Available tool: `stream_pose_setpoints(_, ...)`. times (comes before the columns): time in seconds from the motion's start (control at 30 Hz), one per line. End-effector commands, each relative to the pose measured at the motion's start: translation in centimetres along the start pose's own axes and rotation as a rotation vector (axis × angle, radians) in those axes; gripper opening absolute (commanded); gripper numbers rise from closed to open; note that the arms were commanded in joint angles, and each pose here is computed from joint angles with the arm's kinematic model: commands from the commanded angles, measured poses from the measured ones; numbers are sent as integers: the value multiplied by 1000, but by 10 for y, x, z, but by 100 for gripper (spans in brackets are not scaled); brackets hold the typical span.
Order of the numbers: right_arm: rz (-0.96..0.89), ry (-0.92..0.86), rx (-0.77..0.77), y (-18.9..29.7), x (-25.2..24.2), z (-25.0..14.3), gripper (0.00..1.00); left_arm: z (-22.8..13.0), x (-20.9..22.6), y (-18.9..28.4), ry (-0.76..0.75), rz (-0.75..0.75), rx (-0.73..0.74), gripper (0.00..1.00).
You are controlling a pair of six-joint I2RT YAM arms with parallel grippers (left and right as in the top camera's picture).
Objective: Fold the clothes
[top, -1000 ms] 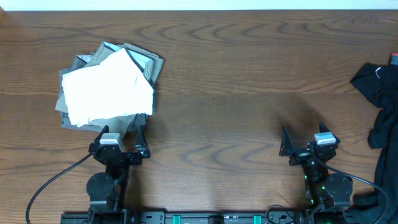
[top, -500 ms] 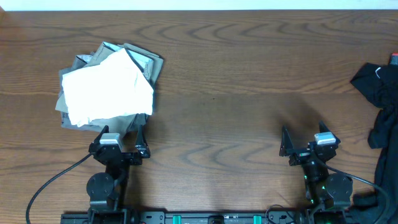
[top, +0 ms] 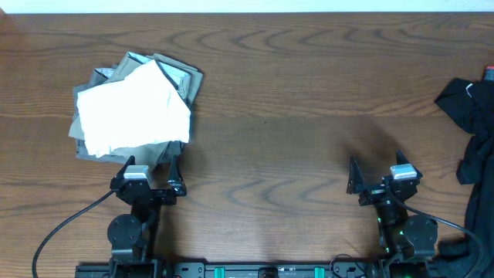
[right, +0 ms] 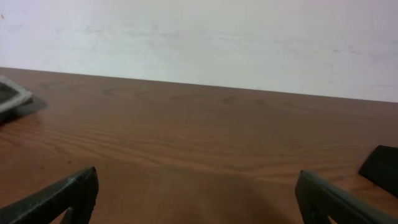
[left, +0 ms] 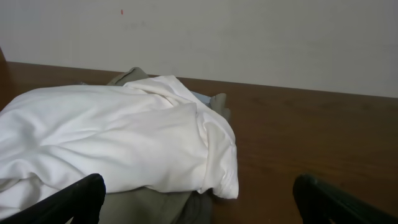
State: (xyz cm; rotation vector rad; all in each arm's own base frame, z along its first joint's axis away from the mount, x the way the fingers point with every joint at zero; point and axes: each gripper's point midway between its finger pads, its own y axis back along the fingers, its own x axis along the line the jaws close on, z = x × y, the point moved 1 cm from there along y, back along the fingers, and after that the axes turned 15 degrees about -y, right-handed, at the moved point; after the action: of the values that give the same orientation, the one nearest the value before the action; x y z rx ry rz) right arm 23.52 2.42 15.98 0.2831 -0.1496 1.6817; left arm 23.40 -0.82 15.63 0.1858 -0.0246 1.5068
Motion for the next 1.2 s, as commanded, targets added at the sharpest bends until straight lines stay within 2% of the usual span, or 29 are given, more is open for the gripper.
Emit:
stream_pose_setpoints(0.0, -9, -14, -3, 0, -2, 0, 99, -16, -2, -2, 10, -4, 38, 98)
stream_pose_setpoints(0.43, -8, -14, -7, 0, -2, 1, 99, -16, -2, -2, 10, -4, 38, 98)
stream_pose_setpoints(0.6, 84, -38, -34, 1, 14, 10, 99, -11, -4, -2, 11, -17, 17, 98)
stream_pose_setpoints(0.73, 211, -78, -55, 5, 35, 18, 99, -7, -20, -1, 33, -117, -1, 98)
stream_pose_setpoints(0.83, 231, -158, -72, 6, 38, 25, 99, 12, -31, 4, 40, -195, -50, 98)
stream_pose_setpoints(0.9, 240, -213, -82, 7, 40, 32, 99, 32, -29, 9, 83, -195, -83, 98)
stream_pose_setpoints(1.0, 242, -237, -62, 9, 45, 42, 99, 62, -24, 14, 64, -183, -110, 98)
stream_pose_setpoints(1.1, 203, -234, 19, 7, 47, 52, 99, 84, -21, 13, 64, -188, -73, 98)
stream_pose_setpoints(1.17, 162, -210, 99, 0, 47, 63, 99, 95, -19, 6, 77, -197, 14, 98)
